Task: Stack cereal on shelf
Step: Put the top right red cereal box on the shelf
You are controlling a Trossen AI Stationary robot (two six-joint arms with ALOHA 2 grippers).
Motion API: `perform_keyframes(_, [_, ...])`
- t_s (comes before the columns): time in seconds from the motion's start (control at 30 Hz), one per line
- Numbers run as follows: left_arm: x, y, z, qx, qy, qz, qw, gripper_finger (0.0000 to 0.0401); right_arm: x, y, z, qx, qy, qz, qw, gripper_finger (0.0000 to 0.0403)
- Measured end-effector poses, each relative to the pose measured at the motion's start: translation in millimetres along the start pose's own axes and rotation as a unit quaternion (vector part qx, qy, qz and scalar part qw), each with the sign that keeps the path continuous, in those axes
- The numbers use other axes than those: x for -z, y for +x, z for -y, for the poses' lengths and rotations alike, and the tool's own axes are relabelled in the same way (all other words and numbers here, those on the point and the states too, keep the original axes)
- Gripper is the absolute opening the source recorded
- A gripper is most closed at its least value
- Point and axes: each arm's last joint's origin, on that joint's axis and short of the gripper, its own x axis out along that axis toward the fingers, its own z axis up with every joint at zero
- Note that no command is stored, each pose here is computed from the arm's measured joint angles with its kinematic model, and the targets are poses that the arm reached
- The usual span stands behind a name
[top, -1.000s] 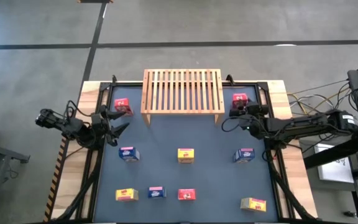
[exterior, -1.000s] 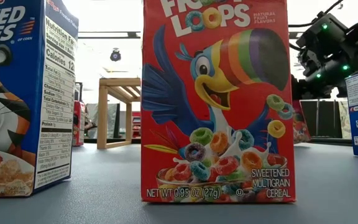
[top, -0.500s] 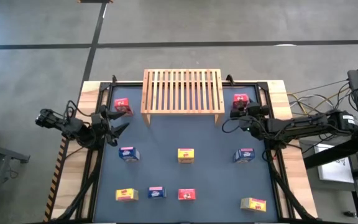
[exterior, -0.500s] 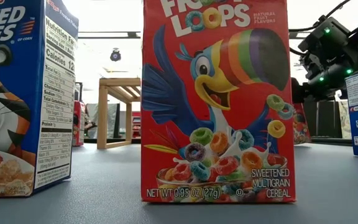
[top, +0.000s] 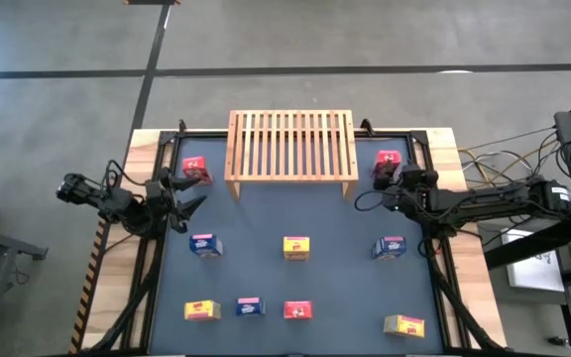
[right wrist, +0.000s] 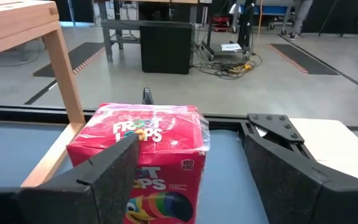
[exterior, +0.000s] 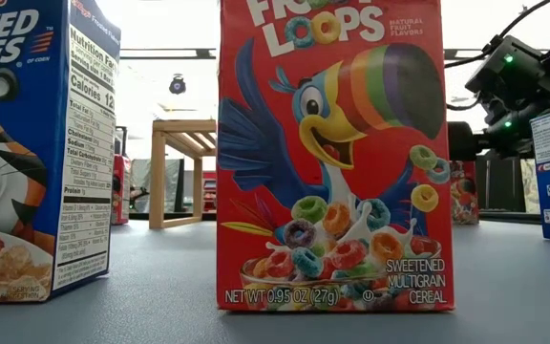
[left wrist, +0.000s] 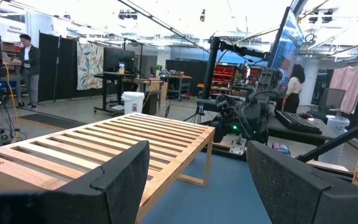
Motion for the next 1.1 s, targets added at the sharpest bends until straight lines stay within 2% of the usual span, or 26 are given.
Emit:
perform_keyframes(0.27, [0,0,0,0.000,0.000,0.000,1.000,0.0254,-7,-3,3,-0.011,0.019,0.007,1.000,0.0302])
perform_keyframes(0.5, [0,0,0,0.000,0.000,0.000,1.000,0.0254,-17,-11,7,-0.052,0.025,0.014,0.998,0.0322])
perform_keyframes(0.7, [0,0,0,0.000,0.000,0.000,1.000,0.0254,-26,-15,13,-0.063,0.024,0.028,0.997,0.0333])
perform_keyframes(0.9, [0,0,0,0.000,0.000,0.000,1.000,0.0254,-33,-19,18,-0.106,0.065,0.023,0.992,0.0342])
perform_keyframes(1.1, [0,0,0,0.000,0.000,0.000,1.000,0.0254,-34,-20,18,-0.138,0.066,0.009,0.988,0.0362])
